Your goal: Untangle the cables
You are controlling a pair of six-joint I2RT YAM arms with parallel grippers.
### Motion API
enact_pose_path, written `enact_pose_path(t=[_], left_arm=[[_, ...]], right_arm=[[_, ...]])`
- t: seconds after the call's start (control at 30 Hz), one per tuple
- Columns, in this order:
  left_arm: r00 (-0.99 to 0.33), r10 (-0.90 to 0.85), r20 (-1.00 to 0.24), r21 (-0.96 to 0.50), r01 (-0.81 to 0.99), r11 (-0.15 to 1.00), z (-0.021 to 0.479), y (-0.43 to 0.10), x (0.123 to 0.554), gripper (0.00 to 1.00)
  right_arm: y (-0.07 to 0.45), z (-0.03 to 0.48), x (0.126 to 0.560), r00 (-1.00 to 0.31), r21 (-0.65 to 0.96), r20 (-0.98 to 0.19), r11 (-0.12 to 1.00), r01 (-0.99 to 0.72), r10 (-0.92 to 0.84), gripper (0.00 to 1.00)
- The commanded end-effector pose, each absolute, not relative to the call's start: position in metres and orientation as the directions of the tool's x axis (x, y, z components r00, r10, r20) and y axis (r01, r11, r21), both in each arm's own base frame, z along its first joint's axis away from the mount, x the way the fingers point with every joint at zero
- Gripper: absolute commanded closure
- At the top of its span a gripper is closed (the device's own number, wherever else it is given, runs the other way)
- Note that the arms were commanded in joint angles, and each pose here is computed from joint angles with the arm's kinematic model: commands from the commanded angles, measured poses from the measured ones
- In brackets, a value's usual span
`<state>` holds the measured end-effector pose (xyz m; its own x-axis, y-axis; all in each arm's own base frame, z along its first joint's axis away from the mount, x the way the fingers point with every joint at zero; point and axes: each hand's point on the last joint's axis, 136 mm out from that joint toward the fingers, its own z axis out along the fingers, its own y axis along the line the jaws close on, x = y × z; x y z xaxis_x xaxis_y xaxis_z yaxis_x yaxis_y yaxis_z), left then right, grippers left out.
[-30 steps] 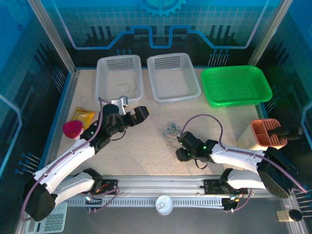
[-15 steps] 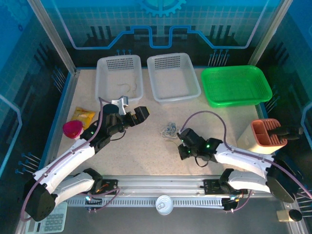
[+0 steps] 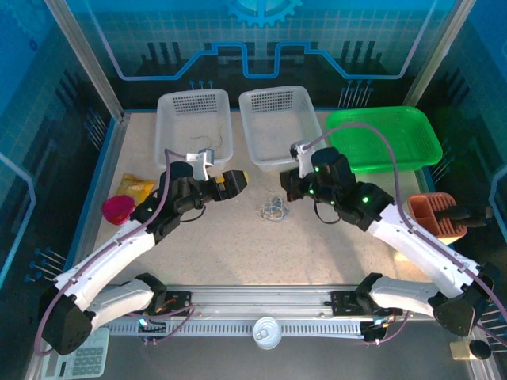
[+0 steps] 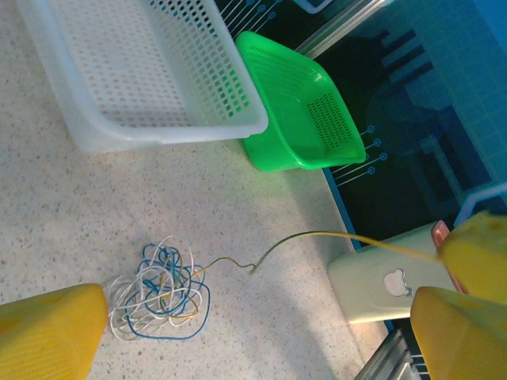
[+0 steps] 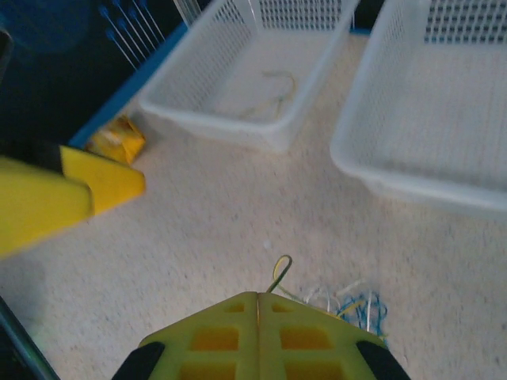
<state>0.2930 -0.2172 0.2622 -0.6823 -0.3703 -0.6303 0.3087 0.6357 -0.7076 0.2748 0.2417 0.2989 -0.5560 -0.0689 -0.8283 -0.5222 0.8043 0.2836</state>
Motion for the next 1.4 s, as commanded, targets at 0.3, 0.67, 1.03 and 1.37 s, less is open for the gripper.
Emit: enact_pose_path(t=[0.3,0.67,1.03,1.37], left_arm=[[-0.502,-0.11,-0.858,-0.445,0.621,0.645,0.308,-0.243,0.301,0.05],[-0.368,-0.013,-0.93,-0.326,0.808,0.491,0.352,-0.271,0.291,0.24],[-0.373,0.049,-0.927,-0.33,0.869,0.369,0.364,-0.297,0.28,0.36],[-0.37,0.073,-0.926,-0.329,0.888,0.322,0.365,-0.317,0.278,0.42]], right_arm=[[0.25,0.377,0.277,-0.467,0.322,-0.884,0.709,-0.628,-0.012,1.0],[0.246,0.396,0.271,-0.459,0.344,-0.888,0.659,-0.669,-0.002,1.0],[0.25,0.397,0.269,-0.477,0.37,-0.879,0.627,-0.686,-0.004,1.0],[0.252,0.397,0.269,-0.49,0.39,-0.872,0.616,-0.684,0.007,1.0]])
